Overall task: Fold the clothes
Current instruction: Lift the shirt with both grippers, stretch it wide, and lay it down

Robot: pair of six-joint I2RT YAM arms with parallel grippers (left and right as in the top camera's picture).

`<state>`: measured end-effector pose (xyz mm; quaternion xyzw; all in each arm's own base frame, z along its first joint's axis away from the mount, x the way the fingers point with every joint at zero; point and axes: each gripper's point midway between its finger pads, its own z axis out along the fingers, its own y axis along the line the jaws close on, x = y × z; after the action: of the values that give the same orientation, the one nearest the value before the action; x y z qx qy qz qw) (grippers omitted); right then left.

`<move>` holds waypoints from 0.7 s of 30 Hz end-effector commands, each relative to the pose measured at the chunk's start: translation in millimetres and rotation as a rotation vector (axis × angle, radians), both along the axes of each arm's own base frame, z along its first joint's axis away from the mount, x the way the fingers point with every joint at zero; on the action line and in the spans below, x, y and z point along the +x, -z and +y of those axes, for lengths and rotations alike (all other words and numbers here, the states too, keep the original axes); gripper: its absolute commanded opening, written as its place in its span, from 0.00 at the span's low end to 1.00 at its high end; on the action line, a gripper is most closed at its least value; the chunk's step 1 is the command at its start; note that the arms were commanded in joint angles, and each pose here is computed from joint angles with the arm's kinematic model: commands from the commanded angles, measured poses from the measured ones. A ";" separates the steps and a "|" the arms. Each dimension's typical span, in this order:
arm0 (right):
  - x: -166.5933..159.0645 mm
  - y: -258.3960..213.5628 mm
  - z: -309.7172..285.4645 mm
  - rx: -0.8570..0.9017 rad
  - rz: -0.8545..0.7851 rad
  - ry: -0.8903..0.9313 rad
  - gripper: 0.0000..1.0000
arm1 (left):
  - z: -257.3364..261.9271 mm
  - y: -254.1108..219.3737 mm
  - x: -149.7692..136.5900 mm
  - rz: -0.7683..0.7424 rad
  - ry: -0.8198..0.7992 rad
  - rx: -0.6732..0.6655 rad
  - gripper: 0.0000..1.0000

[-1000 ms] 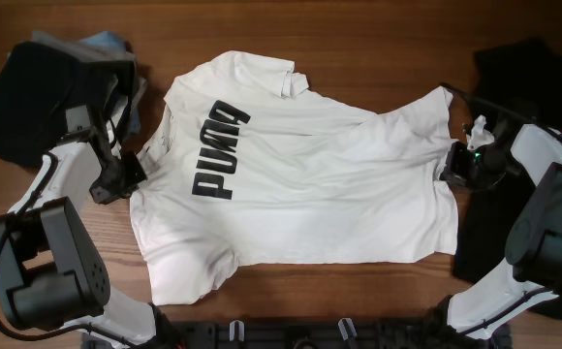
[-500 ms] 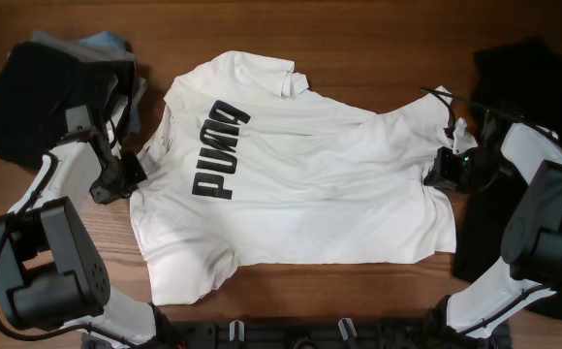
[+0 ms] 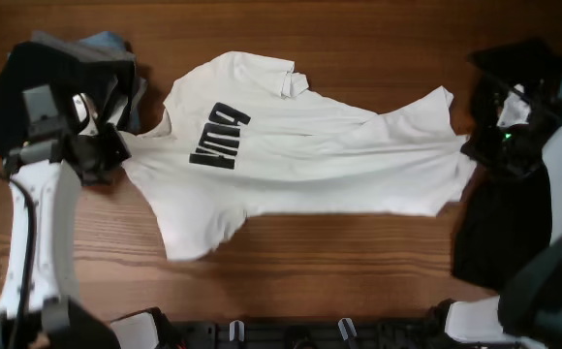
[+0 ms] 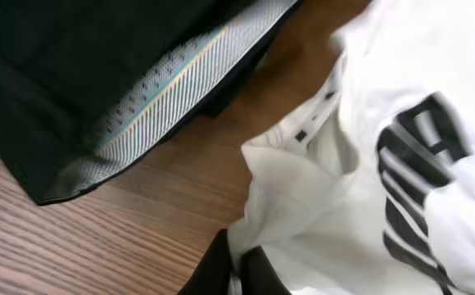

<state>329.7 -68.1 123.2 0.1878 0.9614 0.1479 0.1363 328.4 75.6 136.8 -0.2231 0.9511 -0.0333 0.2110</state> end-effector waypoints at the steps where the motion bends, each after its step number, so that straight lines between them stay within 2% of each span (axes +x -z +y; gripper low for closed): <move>1: 2.2 -28.6 -1.8 -0.026 -0.074 0.037 0.04 | -1.8 -37.0 -1.2 -0.111 0.008 0.028 0.04; 2: 2.4 -32.5 -0.8 -0.025 -0.088 0.034 0.04 | -1.8 -41.7 -2.2 -0.125 0.008 0.032 0.04; 4: 7.3 -60.4 -1.4 -0.027 -0.163 0.036 0.04 | 9.3 -80.2 -2.9 -0.224 -0.025 0.096 0.04; 7: 14.8 -123.9 4.1 0.039 -0.320 0.045 0.04 | 28.0 -168.7 -6.4 -0.446 -0.096 0.162 0.04; 8: 13.1 -152.0 6.9 0.053 -0.368 0.049 0.04 | 35.5 -209.2 -14.6 -0.545 -0.143 0.183 0.04; 10: 5.9 -197.3 10.7 0.028 -0.438 0.038 0.04 | 40.8 -250.7 -29.3 -0.640 -0.181 0.215 0.04; 13: -11.2 -254.6 9.6 -0.066 -0.544 0.053 0.04 | 43.0 -287.9 -56.3 -0.711 -0.228 0.243 0.04; 15: -22.6 -271.9 15.3 -0.063 -0.575 0.068 0.04 | 18.4 -296.5 -59.4 -0.757 -0.130 0.176 0.04; 17: -35.6 -299.8 21.5 -0.066 -0.650 0.096 0.04 | 29.4 -304.1 -75.1 -0.766 -0.199 0.253 0.04; 19: -52.6 -324.1 28.2 -0.094 -0.716 0.095 0.04 | 24.2 -319.8 -90.2 -0.803 -0.205 0.273 0.04; 21: -87.7 -354.0 42.0 -0.134 -0.802 0.097 0.04 | 16.0 -346.9 -120.6 -0.857 -0.228 0.313 0.04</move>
<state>278.1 -34.4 441.2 0.1494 0.8557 0.1628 0.4679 244.7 95.5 440.0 -0.2498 0.7824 0.0156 0.5703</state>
